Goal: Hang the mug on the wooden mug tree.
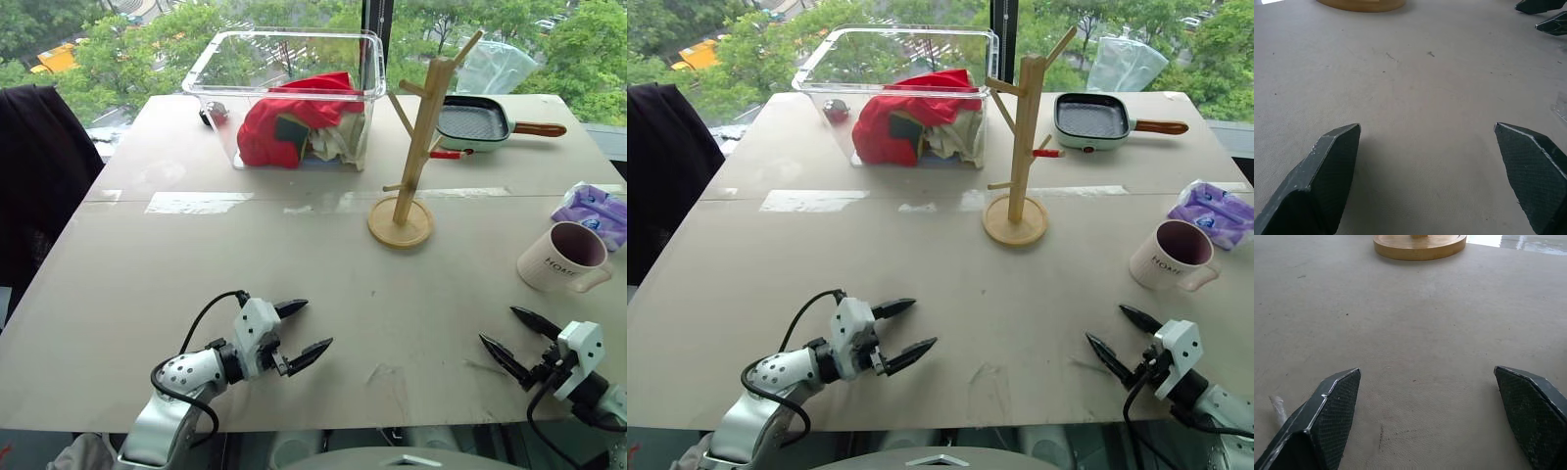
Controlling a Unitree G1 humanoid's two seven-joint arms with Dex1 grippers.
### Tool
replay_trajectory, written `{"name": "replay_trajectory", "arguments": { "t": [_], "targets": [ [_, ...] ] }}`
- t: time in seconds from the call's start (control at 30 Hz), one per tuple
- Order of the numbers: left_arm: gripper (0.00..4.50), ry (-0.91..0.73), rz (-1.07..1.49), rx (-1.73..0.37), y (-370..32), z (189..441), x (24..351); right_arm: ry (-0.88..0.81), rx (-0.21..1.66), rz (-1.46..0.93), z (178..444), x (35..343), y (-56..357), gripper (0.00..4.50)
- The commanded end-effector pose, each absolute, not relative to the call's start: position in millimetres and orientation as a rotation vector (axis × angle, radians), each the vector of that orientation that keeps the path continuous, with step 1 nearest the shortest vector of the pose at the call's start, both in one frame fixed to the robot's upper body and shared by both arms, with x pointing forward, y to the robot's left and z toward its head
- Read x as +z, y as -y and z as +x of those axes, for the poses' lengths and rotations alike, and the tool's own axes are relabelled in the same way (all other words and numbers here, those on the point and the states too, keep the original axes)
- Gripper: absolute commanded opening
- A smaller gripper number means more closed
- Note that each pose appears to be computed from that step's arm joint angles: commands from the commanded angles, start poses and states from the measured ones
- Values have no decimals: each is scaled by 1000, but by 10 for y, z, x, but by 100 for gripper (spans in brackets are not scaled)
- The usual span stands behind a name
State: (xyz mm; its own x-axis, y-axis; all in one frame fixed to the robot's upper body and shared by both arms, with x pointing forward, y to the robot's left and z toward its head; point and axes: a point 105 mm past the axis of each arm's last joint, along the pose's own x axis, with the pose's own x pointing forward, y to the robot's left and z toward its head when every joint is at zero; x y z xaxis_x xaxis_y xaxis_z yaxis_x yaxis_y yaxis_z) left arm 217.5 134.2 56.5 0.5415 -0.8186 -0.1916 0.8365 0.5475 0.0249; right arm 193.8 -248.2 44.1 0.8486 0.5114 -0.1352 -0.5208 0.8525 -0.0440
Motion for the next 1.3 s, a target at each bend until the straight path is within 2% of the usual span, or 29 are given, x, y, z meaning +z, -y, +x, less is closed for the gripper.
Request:
{"name": "replay_trajectory", "arguments": {
  "t": [0.03,0.3,0.47,0.63,0.93,1.3],
  "targets": [
    [450,-110,109,-1061,-1267,2198,707,-69,378,-79,1895,588,2748,441],
    [450,32,111,-1278,-919,2358,1183,-59,-48,-59,1927,629,3286,441],
    [450,36,141,-1435,-724,2272,1326,-21,-178,-89,2005,708,3493,441],
    [450,25,164,-1498,-608,2183,1384,16,-193,-54,2107,791,3557,441],
    [450,33,236,-1429,-491,2225,1423,47,-158,-13,2225,806,3591,441],
    [450,130,201,-1394,-372,2296,1670,43,-106,-7,2409,769,3620,441]
  ]
}}
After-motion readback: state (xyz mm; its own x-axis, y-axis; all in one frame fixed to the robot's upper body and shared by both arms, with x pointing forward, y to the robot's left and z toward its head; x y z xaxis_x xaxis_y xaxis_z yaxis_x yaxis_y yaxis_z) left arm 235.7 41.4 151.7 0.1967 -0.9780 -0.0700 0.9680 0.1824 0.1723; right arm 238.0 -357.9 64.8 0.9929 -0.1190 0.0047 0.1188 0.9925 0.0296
